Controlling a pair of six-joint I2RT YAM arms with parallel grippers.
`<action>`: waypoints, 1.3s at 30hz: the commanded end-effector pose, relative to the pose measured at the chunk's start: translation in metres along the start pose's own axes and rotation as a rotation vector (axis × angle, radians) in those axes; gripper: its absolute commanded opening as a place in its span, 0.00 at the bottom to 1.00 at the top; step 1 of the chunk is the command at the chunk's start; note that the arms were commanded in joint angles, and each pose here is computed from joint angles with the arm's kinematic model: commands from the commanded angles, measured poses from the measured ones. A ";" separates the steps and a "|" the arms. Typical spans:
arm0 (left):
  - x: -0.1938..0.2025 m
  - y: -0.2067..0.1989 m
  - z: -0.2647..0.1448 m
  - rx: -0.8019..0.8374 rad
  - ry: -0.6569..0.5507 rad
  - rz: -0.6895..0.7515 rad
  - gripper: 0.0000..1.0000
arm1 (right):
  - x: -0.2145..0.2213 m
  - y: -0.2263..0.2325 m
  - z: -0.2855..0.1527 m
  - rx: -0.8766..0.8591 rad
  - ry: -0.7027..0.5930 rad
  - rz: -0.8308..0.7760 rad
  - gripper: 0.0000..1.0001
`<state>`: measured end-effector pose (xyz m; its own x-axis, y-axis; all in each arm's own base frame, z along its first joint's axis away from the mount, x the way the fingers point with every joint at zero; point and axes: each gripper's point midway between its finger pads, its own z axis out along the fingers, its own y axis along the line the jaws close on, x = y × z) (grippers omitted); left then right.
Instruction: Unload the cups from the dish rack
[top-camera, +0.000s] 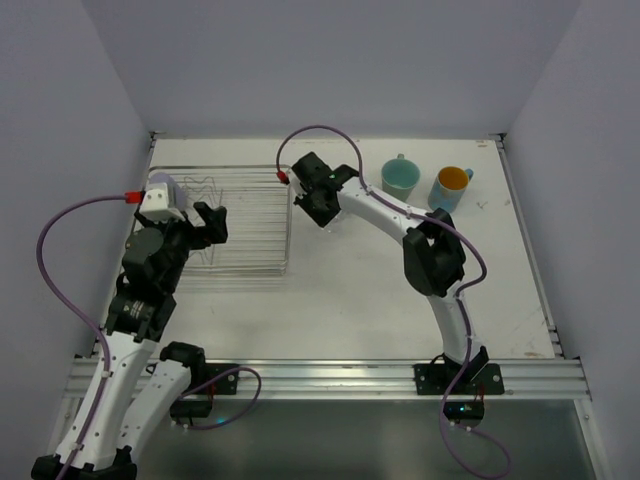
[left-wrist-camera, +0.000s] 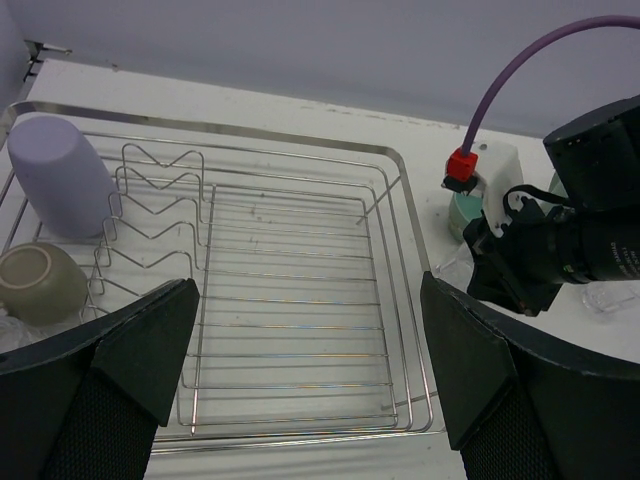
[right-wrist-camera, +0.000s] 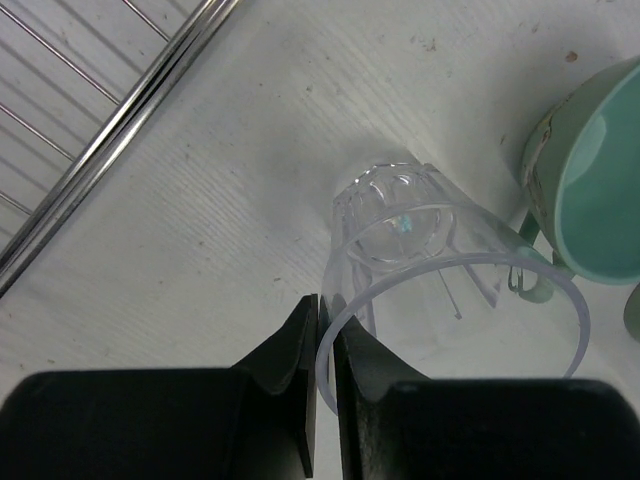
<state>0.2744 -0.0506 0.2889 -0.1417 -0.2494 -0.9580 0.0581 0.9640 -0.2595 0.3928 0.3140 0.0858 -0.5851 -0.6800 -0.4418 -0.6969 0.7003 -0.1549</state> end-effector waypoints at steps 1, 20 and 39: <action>-0.005 0.002 -0.001 -0.012 -0.018 0.022 1.00 | -0.007 -0.001 -0.006 -0.004 -0.015 -0.024 0.11; -0.002 0.014 0.013 -0.100 0.009 0.023 1.00 | -0.059 -0.011 -0.097 -0.004 -0.301 0.066 0.90; -0.030 0.091 0.118 -0.585 0.046 0.037 1.00 | 0.011 0.039 -0.243 -0.339 -0.873 0.400 0.99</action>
<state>0.3706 0.0107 0.2432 -0.3100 -0.2052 -0.9283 -0.4024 0.9130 -0.0674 0.2677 0.2807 0.2659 -0.4324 -0.0141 -0.9016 -0.6495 0.6984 0.3006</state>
